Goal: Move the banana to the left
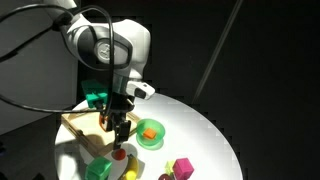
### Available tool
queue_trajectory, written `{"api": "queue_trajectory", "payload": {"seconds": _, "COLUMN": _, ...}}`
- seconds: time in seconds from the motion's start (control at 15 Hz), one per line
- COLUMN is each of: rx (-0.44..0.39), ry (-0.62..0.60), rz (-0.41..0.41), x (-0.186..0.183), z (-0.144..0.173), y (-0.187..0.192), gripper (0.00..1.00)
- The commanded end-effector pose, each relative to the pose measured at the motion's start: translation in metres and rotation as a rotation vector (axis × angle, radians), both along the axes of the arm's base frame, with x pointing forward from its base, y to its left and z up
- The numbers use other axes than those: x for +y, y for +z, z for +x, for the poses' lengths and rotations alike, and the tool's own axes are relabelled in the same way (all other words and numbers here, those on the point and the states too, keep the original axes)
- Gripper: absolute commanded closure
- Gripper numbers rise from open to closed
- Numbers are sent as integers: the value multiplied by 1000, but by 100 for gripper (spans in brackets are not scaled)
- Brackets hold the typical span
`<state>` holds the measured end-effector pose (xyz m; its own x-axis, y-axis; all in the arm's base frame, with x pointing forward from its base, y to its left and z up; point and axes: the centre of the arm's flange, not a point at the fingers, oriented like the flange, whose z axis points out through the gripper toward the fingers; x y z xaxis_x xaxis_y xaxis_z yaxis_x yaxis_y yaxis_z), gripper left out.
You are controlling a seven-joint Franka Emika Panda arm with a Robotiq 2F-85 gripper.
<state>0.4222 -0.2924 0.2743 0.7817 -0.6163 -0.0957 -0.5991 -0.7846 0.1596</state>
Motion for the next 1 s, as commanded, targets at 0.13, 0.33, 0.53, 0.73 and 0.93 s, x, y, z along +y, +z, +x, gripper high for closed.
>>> {"api": "queue_trajectory", "payload": {"seconds": 0.13, "rx": -30, "ry": -7, "rz": -16, "x": -29, "z": 3, "y": -20, "gripper": 0}}
{"api": "queue_trajectory", "payload": {"seconds": 0.33, "rx": -39, "ry": -15, "rz": -25, "x": -38, "z": 4, "y": -30, "gripper": 0}}
{"api": "queue_trajectory", "payload": {"seconds": 0.53, "rx": -21, "ry": -23, "rz": -32, "x": -28, "z": -2, "y": -33, "gripper": 0}}
{"api": "queue_trajectory", "payload": {"seconds": 0.73, "rx": -14, "ry": -22, "rz": -29, "x": -27, "z": -2, "y": -37, "gripper": 0}}
{"api": "queue_trajectory", "payload": {"seconds": 0.93, "rx": -14, "ry": -21, "rz": -29, "x": -27, "z": -1, "y": -37, "gripper": 0}}
